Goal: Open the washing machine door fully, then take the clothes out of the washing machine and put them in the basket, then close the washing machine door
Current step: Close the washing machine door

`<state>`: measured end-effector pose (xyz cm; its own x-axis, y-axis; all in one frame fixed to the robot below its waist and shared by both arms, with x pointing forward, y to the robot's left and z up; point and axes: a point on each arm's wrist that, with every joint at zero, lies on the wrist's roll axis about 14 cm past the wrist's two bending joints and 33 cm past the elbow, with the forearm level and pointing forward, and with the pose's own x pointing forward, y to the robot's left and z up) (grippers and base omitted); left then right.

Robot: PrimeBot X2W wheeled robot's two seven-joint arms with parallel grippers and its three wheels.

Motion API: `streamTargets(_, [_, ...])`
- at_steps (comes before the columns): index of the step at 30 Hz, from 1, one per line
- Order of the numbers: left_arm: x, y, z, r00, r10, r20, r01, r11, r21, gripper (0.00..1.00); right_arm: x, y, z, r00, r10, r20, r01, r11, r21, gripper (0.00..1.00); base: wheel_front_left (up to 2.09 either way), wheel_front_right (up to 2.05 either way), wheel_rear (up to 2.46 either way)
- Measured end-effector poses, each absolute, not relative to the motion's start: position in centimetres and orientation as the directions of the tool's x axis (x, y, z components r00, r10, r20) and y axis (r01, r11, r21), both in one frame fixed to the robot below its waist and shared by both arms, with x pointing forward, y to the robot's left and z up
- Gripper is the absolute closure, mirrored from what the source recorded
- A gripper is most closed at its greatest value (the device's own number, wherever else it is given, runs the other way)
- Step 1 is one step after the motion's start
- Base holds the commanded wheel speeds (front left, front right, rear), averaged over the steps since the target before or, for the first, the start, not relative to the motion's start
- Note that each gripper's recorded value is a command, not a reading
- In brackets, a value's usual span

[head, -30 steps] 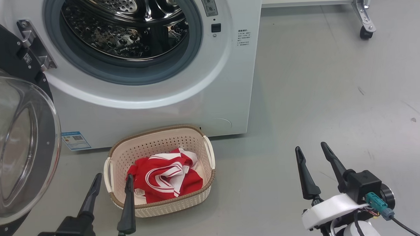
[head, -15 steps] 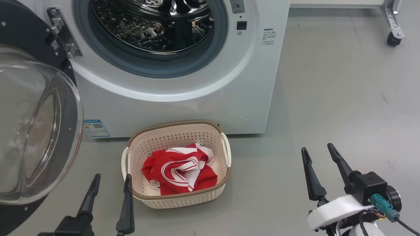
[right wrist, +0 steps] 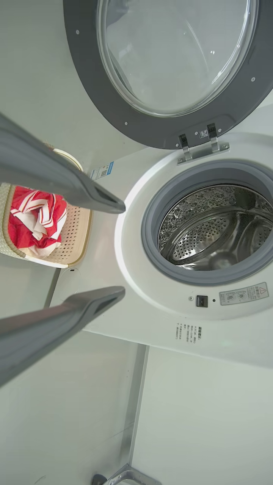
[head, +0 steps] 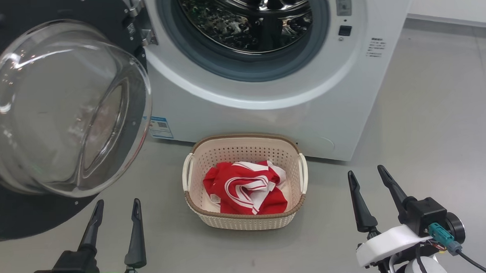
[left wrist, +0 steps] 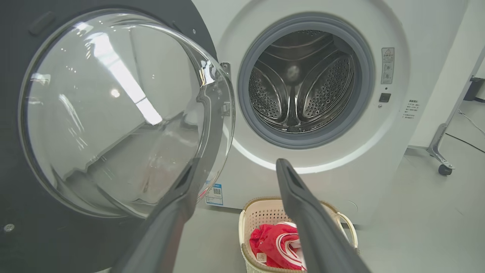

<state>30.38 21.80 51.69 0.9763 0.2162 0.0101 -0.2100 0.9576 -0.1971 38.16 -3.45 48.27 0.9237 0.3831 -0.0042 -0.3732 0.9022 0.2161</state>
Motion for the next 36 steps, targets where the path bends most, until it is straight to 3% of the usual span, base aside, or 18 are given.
streamTargets(19, [24.9,27.4,51.7,0.899,0.437,0.016,-0.427,0.885,-0.186,0.0,37.2,4.3,48.5,0.805,0.594,-0.005,-0.579,0.786,0.219,0.0,0.0,0.0,0.0])
streamTargets(34, [24.4,27.7,52.0,0.891,0.453,0.03,-0.439,0.876,-0.198,0.0,36.9,4.9,48.6,0.795,0.606,-0.006,-0.59,0.777,0.219,0.0,0.0,0.0,0.0])
streamTargets(35, [24.4,27.7,52.0,0.891,0.453,0.03,-0.438,0.877,-0.198,0.06,36.9,4.9,48.6,0.796,0.606,-0.006,-0.59,0.777,0.219,0.0,0.0,0.0,0.0])
streamTargets(36, [24.4,27.7,52.0,0.891,0.452,0.03,-0.438,0.877,-0.198,0.29,36.9,4.9,48.6,0.796,0.606,-0.006,-0.59,0.777,0.219,0.0,0.0,0.0,0.0])
